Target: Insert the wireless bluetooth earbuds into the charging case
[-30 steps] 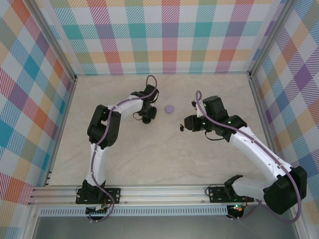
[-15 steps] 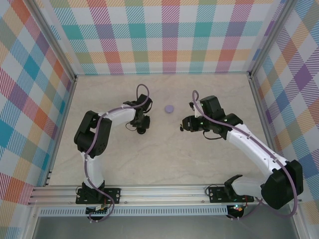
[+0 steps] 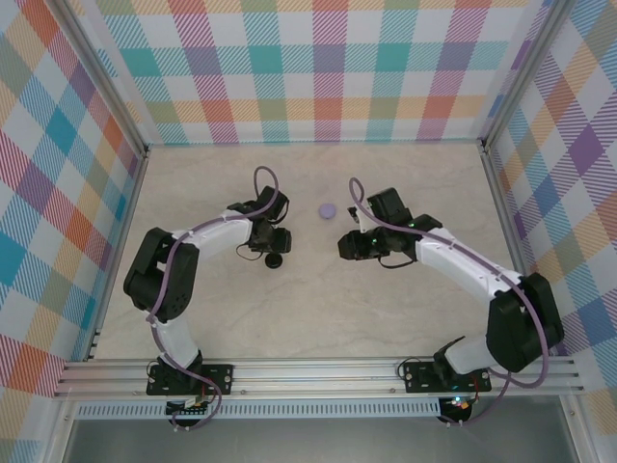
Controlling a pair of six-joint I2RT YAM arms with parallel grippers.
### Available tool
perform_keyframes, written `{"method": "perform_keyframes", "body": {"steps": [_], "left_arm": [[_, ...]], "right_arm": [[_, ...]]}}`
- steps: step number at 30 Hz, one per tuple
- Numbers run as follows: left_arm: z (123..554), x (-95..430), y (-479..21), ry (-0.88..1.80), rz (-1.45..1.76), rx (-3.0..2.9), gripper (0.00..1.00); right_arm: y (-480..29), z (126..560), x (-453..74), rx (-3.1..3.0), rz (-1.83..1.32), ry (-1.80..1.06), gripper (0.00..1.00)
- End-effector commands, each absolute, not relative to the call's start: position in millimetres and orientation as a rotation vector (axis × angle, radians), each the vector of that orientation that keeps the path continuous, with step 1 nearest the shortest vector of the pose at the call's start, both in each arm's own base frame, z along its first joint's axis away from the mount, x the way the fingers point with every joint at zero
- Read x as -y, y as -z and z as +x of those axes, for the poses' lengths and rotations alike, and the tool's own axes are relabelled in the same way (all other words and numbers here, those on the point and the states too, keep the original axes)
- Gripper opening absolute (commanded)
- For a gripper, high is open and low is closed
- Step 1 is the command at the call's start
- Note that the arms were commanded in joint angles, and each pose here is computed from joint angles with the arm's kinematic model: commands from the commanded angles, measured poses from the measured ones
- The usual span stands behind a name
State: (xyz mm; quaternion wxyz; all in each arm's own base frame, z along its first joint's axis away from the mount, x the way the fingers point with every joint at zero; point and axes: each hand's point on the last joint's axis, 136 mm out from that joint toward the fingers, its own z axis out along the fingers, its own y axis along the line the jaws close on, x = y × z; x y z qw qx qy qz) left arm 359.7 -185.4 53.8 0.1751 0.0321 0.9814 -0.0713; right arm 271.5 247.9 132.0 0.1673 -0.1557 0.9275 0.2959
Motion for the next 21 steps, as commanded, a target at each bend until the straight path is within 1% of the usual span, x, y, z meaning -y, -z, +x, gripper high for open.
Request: {"method": "perform_keyframes", "body": {"steps": [1,4,7,12,18,21], "left_arm": [[368,173,-68,0.259,0.035,-2.744,0.54],[368,155,-64,0.236,-0.011,-2.758,0.49],[365,140,-54,0.267,-0.079,-2.774,0.43],[350,129,-45,0.278,-0.115,-2.789,0.43],[333,131,-30,0.325,-0.139,-2.824,0.35],[328,134,-26,0.354,-0.14,-2.842,0.34]], "right_arm": [[-130,272,-270,-2.64,-0.472,-0.912,0.31],[-118,273,-286,-2.67,-0.483,-0.923,0.3],[-107,274,-302,-2.703,-0.495,-0.925,0.29],[-90,278,-323,-2.744,-0.504,-0.923,0.26],[-75,279,-344,-2.785,-0.535,-0.916,0.24],[-69,281,-350,-2.797,-0.545,-0.914,0.22]]}}
